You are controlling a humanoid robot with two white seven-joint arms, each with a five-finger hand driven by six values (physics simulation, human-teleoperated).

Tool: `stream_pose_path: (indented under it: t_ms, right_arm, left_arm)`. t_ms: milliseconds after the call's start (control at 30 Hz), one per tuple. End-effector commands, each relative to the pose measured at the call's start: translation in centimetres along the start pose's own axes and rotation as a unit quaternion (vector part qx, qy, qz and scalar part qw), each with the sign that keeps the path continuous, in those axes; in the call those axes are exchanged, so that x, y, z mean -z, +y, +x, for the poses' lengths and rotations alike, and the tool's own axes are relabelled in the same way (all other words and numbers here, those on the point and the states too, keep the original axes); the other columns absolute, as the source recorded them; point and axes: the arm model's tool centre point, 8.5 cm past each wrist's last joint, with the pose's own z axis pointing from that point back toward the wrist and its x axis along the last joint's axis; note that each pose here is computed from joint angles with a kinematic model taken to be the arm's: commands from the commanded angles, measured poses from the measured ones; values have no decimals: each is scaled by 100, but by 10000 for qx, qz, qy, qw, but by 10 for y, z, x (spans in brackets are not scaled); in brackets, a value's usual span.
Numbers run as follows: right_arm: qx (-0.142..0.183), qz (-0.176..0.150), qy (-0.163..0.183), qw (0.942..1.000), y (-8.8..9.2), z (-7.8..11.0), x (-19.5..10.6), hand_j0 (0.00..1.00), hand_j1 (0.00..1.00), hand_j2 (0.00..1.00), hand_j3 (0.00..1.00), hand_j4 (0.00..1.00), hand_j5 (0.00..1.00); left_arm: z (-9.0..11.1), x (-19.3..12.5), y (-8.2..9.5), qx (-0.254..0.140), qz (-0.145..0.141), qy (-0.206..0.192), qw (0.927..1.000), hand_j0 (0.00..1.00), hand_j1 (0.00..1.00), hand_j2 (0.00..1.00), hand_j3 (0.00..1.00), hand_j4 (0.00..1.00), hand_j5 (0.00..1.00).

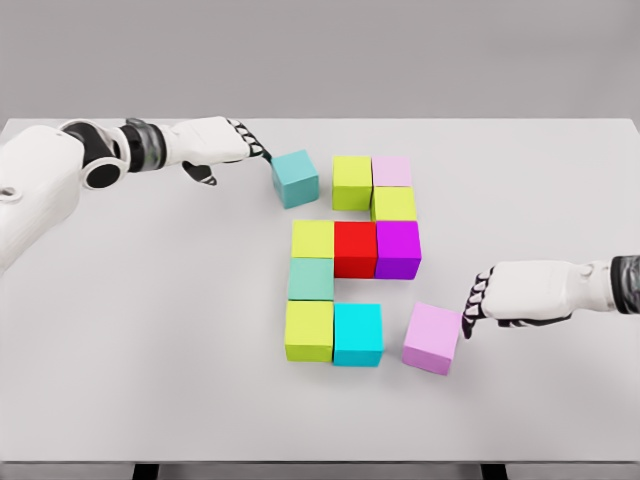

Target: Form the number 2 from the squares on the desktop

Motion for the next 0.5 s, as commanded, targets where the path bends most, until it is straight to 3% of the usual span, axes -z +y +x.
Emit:
stream_pose_path:
  t_ms: [0,133,300,467]
  right_arm:
    - [91,-33,16,10000,0,-1,-5,61,61,61,61,61,61]
    - [169,92,86,9998,7,-1,-16,61,61,61,61,61,61]
    - [319,297,-92,9990,24,6,-6,61,61,61,61,61,61]
    - [345,257,-141,9990,25,8,-3,60,60,60,60,60,60]
  left_arm:
    - [2,2,2,-21,43,-19,10000,89,89,89,89,89,89]
    - [5,5,4,-17,59,-54,10000,89,89,89,89,89,89]
    - [5,6,4,-19,61,-62,10000,89,89,89,89,89,89]
    - [3,5,5,-25,51,-28,10000,90,90,90,90,90,90]
